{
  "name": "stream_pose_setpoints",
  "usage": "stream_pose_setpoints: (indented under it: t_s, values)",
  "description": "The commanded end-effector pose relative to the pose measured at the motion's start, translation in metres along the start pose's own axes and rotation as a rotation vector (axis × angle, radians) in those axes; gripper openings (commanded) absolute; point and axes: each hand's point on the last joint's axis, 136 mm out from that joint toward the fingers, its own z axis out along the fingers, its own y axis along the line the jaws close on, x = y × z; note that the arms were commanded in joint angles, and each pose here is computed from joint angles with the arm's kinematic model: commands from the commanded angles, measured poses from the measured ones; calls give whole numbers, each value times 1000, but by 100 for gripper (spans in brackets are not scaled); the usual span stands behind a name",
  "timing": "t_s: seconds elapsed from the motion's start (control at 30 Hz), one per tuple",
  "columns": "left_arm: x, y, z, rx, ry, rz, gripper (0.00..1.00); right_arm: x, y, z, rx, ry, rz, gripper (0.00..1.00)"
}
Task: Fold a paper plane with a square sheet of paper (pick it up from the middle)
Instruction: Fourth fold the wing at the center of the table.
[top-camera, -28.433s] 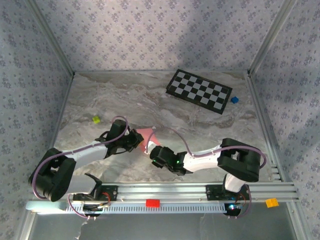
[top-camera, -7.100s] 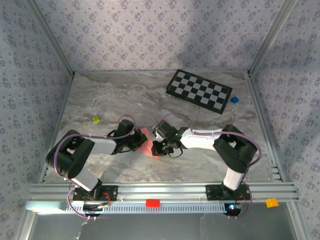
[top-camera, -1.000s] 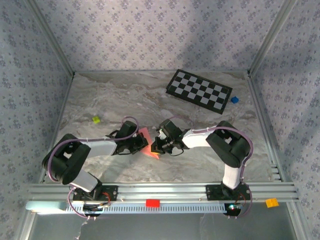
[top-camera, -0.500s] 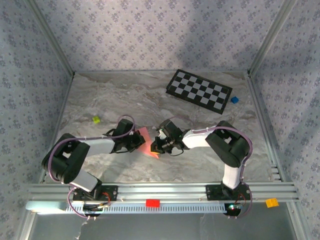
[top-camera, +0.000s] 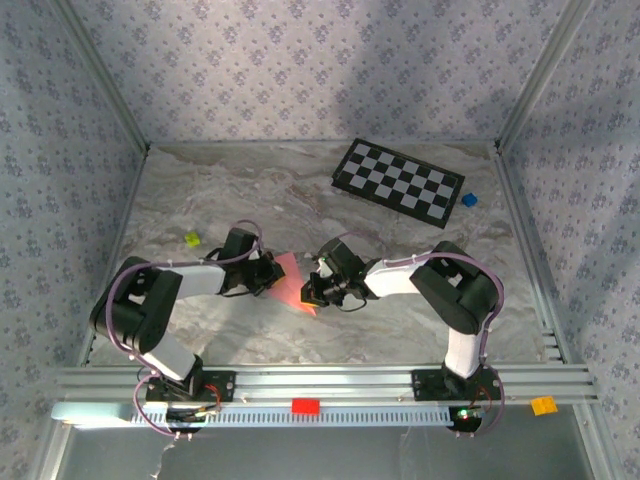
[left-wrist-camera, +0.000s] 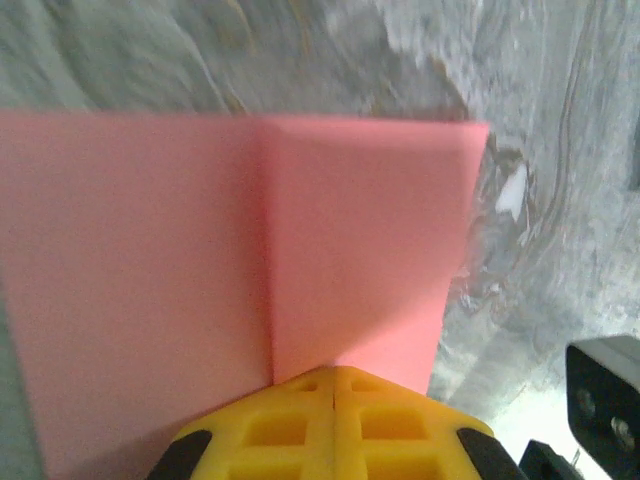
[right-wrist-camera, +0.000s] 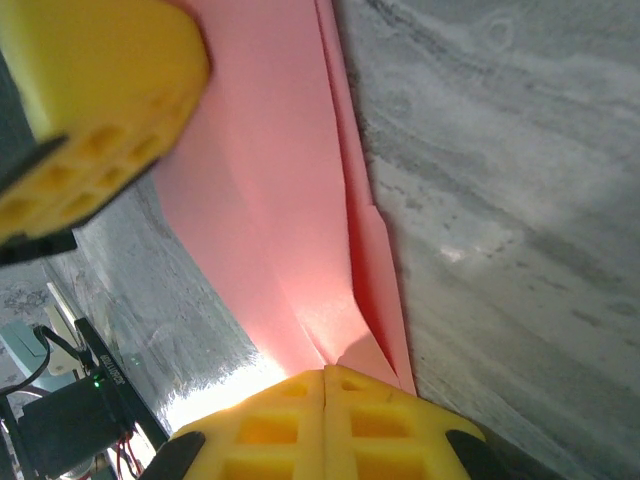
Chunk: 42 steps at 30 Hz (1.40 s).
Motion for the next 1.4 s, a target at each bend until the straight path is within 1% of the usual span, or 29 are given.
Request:
stream_pose_setpoints:
  t_s: [0.0,0.53,0.8,0.87,1.0,1.1,1.2,1.37]
  values:
    - [-24,12,-3,-68,-72,0,0,32,-53,6,159,100,103,0]
    - [-63,14,-9,-88,-94,-19,0,34,-54,5,159,110,96,0]
    - [-73,20,-11,-123,-95,-13,0,32,-54,2,155,110,95,0]
    - [-74,15,-14,-109,-97,-8,0,32,-54,1,154,112,93,0]
    - [-76,-7,-31,-54,-125,18,1,30,-52,-2,151,116,83,0]
    - [-74,-24,-46,-20,-154,38,4,28,-51,-3,151,113,78,0]
    - [-61,-37,-52,3,-154,69,5,26,-50,-4,153,110,77,0]
    - [-24,-44,-39,21,-106,107,5,25,-50,-5,154,106,80,0]
